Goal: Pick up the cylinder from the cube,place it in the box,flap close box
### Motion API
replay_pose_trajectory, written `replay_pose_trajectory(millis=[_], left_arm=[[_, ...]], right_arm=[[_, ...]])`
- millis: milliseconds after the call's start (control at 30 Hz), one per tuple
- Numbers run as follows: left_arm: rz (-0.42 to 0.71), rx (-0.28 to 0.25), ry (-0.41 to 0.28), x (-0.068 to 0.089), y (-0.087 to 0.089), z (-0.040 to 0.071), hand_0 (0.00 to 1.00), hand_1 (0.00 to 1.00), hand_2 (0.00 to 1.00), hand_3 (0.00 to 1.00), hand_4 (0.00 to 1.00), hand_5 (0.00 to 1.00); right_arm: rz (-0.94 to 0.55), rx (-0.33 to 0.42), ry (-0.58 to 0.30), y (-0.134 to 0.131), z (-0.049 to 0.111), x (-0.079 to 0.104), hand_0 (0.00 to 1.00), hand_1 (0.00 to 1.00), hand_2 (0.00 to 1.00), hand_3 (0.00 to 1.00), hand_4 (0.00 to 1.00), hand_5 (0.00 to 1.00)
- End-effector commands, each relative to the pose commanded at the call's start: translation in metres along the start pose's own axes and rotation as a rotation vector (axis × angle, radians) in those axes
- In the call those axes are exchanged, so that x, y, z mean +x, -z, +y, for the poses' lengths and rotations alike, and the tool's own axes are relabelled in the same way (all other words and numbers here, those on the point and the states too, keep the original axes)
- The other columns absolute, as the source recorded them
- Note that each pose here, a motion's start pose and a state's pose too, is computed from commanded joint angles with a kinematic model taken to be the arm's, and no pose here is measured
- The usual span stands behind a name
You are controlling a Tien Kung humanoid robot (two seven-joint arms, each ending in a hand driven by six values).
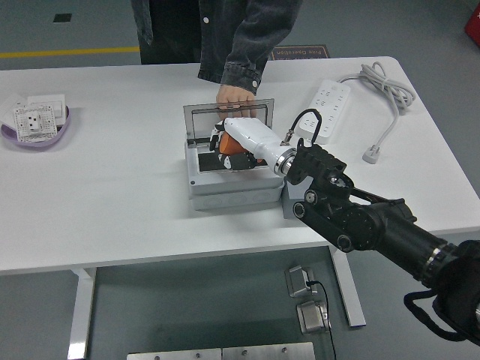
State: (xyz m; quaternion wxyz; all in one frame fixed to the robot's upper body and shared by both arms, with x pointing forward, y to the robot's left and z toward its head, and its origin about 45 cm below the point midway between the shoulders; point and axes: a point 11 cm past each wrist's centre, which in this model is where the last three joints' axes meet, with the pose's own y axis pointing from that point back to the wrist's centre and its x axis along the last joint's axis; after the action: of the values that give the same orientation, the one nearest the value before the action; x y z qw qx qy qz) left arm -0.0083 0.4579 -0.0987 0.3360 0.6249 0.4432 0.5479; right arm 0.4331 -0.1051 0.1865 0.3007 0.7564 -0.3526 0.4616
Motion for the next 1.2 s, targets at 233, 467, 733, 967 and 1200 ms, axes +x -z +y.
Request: replay_pose_trajectory(millis=[233, 467, 733, 967, 1200], left_arm=[[-0.002, -0.007, 0.001, -0.001, -0.003, 0.000, 0.716, 0.747, 0.748, 0.856, 0.756, 0.389], [-0.002, -0.004, 0.001, -0.001, -0.002, 0.000, 0.714, 0.746, 0.746, 0.853, 0.755, 0.388], [0.004, -0.001, 0.007, -0.004, 0.001, 0.000, 0.713, 0.747, 0.746, 0.854, 0.754, 0.387], [0.012, 0.017, 0.012, -0.007, 0.011, -0.002, 0.713, 0.747, 0.746, 0.854, 0.754, 0.386], [0.012, 0.014, 0.008, -0.004, 0.009, -0.002, 0.713, 0.746, 0.746, 0.854, 0.753, 0.386]], right_arm=[[0.074, 0.010, 0.007, 0.001, 0.000, 0.000, 0.470, 0.621, 0.716, 0.848, 0.561, 0.019], [0.041, 0.010, -0.020, -0.003, 0.003, 0.005, 0.796, 0.772, 0.824, 0.988, 0.847, 0.181], [-0.093, -0.003, -0.059, -0.012, 0.022, 0.012, 0.791, 0.766, 0.806, 0.957, 0.891, 0.230], [-0.263, 0.002, -0.099, -0.018, 0.048, 0.046, 0.789, 0.758, 0.797, 0.946, 0.893, 0.239], [-0.319, 0.091, -0.175, 0.003, 0.040, 0.108, 0.759, 0.718, 0.759, 0.886, 0.864, 0.277]])
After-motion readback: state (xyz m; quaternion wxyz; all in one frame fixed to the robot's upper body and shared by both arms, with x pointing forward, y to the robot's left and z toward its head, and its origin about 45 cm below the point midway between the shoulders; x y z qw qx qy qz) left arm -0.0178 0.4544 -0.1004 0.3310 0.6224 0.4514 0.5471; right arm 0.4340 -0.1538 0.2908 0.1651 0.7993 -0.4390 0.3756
